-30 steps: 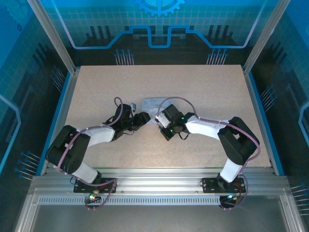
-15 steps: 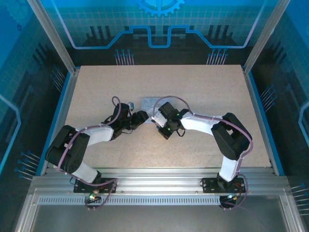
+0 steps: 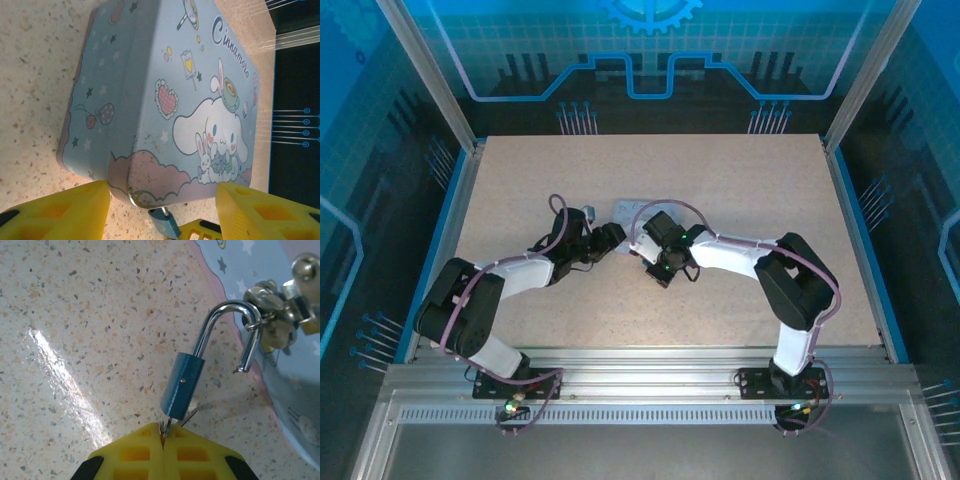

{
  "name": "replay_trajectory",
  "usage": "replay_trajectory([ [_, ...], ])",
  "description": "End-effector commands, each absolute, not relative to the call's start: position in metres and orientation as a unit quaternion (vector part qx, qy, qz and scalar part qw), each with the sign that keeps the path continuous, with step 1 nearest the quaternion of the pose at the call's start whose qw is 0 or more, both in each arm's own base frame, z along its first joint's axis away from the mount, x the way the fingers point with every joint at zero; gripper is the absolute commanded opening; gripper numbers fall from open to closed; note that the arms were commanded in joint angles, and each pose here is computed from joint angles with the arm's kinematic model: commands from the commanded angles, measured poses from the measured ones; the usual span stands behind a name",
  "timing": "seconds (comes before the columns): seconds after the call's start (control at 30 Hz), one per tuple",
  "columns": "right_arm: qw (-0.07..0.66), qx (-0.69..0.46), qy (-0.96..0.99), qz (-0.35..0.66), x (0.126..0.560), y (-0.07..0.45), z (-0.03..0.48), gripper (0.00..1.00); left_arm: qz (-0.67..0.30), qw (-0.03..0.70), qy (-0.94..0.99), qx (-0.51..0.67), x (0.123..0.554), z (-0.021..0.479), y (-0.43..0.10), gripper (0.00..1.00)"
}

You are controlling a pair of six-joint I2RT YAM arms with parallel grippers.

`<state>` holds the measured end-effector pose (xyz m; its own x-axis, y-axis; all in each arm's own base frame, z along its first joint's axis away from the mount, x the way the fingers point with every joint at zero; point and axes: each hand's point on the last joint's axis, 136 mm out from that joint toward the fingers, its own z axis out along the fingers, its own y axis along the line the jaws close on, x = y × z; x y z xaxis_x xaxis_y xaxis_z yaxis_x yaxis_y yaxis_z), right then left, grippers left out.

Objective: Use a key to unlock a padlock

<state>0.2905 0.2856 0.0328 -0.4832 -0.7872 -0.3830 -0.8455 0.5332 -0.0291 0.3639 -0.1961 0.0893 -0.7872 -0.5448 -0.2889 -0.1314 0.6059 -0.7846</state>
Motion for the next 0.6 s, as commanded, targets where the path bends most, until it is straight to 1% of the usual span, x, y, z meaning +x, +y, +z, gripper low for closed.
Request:
replay_trajectory([
  [0.0,0.174,-0.509,0.84,0.071,0.287,0.292,0.032,0.0,-0.402,0.279,0.853,-0.182,0.379,0.103,-0.196,0.59],
  [0.1,0.182,-0.517,0.834,0.067,0.29,0.293,0.034,0.0,-0.401,0.276,0.855,-0.181,0.378,0.103,-0.196,0.59],
  [0.23,0.184,-0.527,0.827,0.057,0.295,0.294,0.036,0.0,-0.41,0.269,0.851,-0.185,0.365,0.102,-0.194,0.59],
  [0.37,0.179,-0.54,0.821,0.045,0.297,0.293,0.034,0.0,-0.411,0.259,0.854,-0.185,0.342,0.102,-0.189,0.63],
  [0.57,0.178,-0.55,0.816,0.034,0.299,0.29,0.032,0.0,-0.397,0.231,0.867,-0.194,0.304,0.094,-0.177,0.64],
])
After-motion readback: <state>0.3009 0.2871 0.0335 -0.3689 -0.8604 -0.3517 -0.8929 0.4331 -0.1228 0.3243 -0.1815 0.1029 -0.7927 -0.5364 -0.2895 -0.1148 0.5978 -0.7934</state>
